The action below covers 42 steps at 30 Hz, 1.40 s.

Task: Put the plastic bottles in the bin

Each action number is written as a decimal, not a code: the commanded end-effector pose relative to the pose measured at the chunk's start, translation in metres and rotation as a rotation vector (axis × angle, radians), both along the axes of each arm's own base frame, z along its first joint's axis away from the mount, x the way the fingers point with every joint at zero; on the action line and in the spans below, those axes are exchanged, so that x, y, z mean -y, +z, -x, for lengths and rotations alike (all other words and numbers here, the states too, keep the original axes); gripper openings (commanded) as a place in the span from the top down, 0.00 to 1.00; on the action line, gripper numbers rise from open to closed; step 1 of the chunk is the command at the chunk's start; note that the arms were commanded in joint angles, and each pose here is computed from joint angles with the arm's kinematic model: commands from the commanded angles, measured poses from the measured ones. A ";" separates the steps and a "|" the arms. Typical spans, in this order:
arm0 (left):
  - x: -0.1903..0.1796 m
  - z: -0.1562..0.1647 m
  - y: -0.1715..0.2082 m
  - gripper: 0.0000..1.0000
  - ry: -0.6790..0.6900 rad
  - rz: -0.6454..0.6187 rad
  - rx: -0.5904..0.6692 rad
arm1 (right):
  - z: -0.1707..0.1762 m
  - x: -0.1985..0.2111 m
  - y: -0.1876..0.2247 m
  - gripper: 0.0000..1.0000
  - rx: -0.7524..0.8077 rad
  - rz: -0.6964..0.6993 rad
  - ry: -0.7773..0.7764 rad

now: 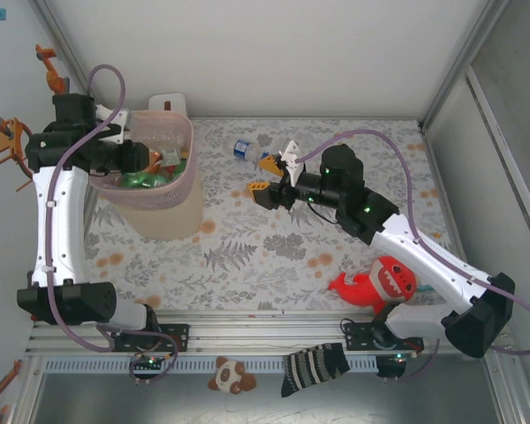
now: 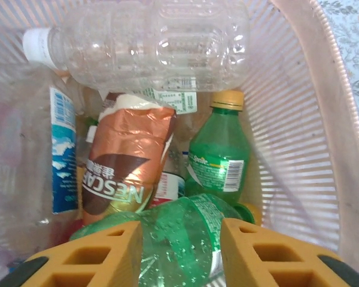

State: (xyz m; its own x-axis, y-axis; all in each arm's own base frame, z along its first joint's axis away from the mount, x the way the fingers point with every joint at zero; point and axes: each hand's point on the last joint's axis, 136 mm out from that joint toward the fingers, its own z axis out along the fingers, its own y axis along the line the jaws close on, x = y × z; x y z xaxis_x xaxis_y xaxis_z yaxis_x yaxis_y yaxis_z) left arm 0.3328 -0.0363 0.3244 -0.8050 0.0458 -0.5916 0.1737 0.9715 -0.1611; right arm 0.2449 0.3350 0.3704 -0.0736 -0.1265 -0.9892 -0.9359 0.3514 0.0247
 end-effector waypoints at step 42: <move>0.030 0.050 0.055 0.52 -0.027 0.226 0.282 | -0.281 0.034 -0.240 0.42 0.116 0.577 -0.099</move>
